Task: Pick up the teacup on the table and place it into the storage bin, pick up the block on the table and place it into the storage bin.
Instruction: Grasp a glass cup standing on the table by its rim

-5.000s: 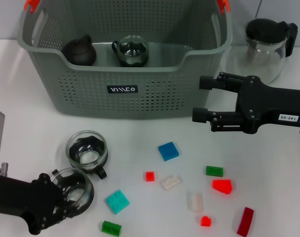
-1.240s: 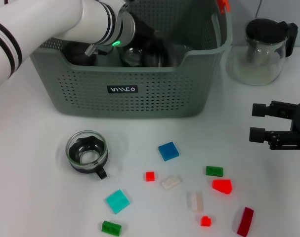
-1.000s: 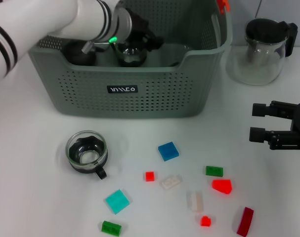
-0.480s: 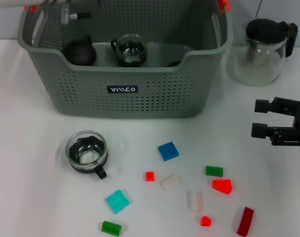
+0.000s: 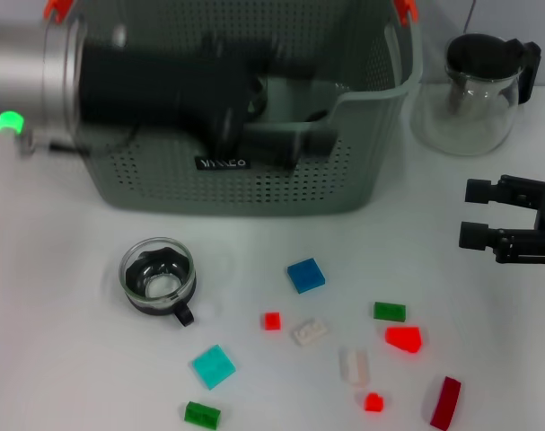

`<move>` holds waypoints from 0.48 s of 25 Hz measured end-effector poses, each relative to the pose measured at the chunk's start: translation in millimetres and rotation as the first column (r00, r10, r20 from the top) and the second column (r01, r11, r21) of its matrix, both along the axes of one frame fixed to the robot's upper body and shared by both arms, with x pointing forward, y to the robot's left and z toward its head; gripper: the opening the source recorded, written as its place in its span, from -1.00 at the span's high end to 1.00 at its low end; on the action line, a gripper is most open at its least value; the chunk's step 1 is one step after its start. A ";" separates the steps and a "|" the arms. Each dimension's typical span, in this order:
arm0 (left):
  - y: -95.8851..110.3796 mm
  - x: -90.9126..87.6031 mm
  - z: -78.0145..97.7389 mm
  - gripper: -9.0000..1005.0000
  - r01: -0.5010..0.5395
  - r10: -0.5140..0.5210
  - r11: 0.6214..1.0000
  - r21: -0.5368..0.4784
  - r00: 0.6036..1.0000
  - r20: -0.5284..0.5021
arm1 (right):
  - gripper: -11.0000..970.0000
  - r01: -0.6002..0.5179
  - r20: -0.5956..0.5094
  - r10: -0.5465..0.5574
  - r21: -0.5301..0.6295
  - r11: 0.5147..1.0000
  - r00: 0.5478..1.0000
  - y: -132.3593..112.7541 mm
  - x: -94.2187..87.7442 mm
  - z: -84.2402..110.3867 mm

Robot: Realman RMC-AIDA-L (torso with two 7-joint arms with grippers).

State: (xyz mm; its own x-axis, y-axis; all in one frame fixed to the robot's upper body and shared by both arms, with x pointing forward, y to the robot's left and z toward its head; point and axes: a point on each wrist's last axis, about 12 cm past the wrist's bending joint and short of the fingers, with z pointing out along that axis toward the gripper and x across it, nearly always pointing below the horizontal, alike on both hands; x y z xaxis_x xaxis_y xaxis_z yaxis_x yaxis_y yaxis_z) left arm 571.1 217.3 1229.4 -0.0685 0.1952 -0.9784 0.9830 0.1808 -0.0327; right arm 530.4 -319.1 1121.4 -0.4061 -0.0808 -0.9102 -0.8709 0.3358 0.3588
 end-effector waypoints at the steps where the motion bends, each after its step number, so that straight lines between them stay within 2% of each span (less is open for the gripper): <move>1: 7.2 -12.1 -12.4 -0.69 0.032 -0.034 0.998 0.063 0.999 0.024 | -0.89 -0.001 0.000 0.001 -0.001 1.000 1.000 0.2 0.0 -0.1; 6: 22.9 -31.4 -48.1 -0.69 0.011 -0.037 0.961 0.275 0.995 0.091 | -0.89 -0.008 -0.002 0.008 0.002 1.000 1.000 3.3 -0.1 -1.2; 8: 30.3 -35.5 -57.2 -0.69 -0.005 -0.027 0.949 0.316 0.995 0.098 | -0.89 -0.005 -0.003 0.005 0.005 1.000 1.000 4.1 -0.1 -1.8; 12: 45.0 -42.4 -67.3 -0.69 -0.036 -0.006 0.941 0.336 0.992 0.123 | -0.89 0.005 -0.012 -0.005 0.010 1.000 1.000 6.2 -1.1 -5.0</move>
State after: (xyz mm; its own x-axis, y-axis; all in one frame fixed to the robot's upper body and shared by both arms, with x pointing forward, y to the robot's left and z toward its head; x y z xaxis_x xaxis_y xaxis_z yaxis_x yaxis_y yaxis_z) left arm 528.6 262.3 1162.1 0.0405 0.5148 -0.8563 0.9727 0.1755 0.1515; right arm 529.4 -312.8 1116.4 -0.4177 -0.0694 -0.9059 -0.8647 0.3364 0.3730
